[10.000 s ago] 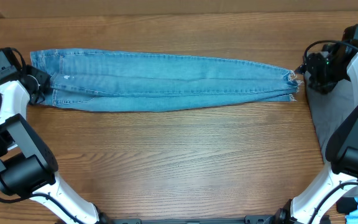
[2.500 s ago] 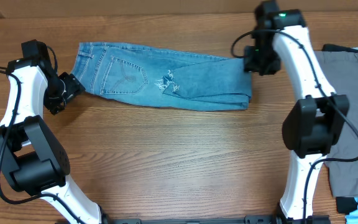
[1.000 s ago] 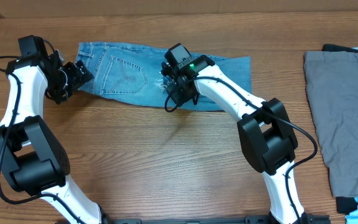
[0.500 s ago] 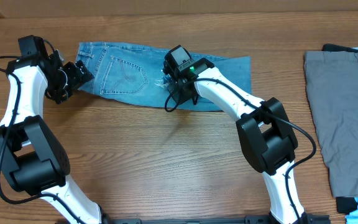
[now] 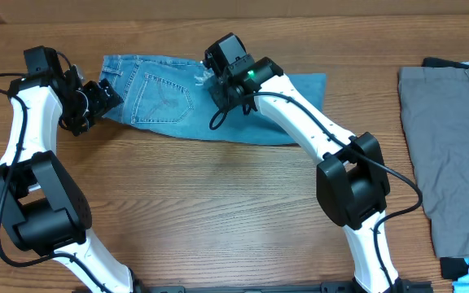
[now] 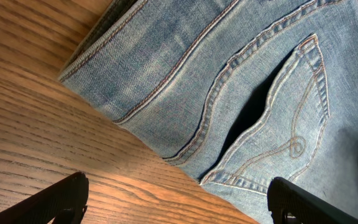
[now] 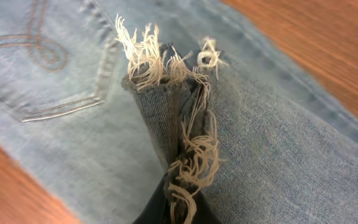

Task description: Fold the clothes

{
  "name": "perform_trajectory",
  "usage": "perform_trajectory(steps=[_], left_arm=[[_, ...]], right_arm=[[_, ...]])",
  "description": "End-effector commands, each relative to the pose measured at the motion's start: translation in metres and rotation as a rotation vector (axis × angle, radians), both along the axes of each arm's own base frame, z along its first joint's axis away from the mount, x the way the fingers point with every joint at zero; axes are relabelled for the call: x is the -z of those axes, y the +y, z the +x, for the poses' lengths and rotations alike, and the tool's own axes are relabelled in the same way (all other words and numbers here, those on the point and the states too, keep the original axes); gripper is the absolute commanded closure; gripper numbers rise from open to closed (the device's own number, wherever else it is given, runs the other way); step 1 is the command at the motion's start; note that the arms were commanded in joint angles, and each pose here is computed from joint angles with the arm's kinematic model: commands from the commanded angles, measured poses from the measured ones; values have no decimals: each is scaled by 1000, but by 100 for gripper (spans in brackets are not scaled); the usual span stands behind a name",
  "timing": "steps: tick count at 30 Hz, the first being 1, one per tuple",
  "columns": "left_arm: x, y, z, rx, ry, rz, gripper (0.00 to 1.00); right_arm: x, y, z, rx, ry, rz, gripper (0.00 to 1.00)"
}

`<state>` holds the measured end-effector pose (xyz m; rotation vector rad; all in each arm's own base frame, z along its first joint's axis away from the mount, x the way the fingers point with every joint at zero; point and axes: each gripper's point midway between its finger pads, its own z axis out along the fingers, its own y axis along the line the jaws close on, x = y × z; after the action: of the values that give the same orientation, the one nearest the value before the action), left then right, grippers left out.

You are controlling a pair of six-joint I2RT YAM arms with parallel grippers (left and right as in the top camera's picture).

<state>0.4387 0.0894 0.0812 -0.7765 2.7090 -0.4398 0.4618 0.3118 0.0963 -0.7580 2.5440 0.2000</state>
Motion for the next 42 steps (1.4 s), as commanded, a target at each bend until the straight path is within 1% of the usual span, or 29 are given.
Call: perform_trajectory(steps=[1, 6, 7, 8, 11, 12, 15, 16, 17, 18, 20, 21, 22, 24, 27, 36, 39, 40, 42], left_arm=[[-12, 2, 3, 18, -33, 26, 5], [-12, 2, 3, 18, -32, 25, 5], [-12, 2, 3, 18, -32, 25, 5], [-12, 2, 3, 18, -32, 25, 5], [-12, 2, 3, 18, -32, 25, 5], [-12, 2, 3, 18, -32, 25, 5], [-12, 2, 3, 18, -32, 25, 5], [-12, 2, 3, 17, -32, 25, 5], [-12, 2, 3, 18, -31, 25, 5], [-12, 2, 3, 18, -32, 25, 5], [-12, 3, 3, 18, -33, 26, 5], [-12, 2, 3, 18, -33, 26, 5], [-12, 2, 3, 18, -33, 25, 5], [-12, 2, 3, 17, -34, 25, 4], [-12, 2, 3, 11, -32, 22, 4], [-14, 2, 7, -4, -47, 14, 4], [-15, 3, 9, -5, -57, 17, 3], [-15, 3, 10, -7, -60, 16, 1], [-20, 0, 18, 5, -100, -9, 0]], right_arm=[[-21, 32, -14, -70, -5, 82, 96], [-7, 36, -19, -79, 21, 65, 96], [-1, 36, -22, -84, 44, 62, 89], [2, 35, -26, -88, 62, 60, 66], [1, 22, -23, -57, 53, 13, 61], [-9, 8, -16, -23, 26, -15, 58], [-40, -39, 2, 90, -51, -88, 56], [-53, -74, 11, 208, -75, -133, 56], [-55, -104, 15, 293, -65, -169, 56], [-51, -140, 15, 370, -14, -200, 57], [-41, -193, 14, 506, 73, -217, 64], [-31, -222, 11, 559, 154, -187, 71], [-26, -232, 10, 578, 200, -145, 72], [-13, -243, 7, 595, 288, -46, 72], [7, -247, -1, 595, 375, 41, 73], [68, -220, -40, 520, 499, 39, 72], [76, -220, -46, 520, 515, 33, 72], [77, -220, -47, 520, 516, 32, 71], [78, -220, -47, 520, 516, 32, 71]])
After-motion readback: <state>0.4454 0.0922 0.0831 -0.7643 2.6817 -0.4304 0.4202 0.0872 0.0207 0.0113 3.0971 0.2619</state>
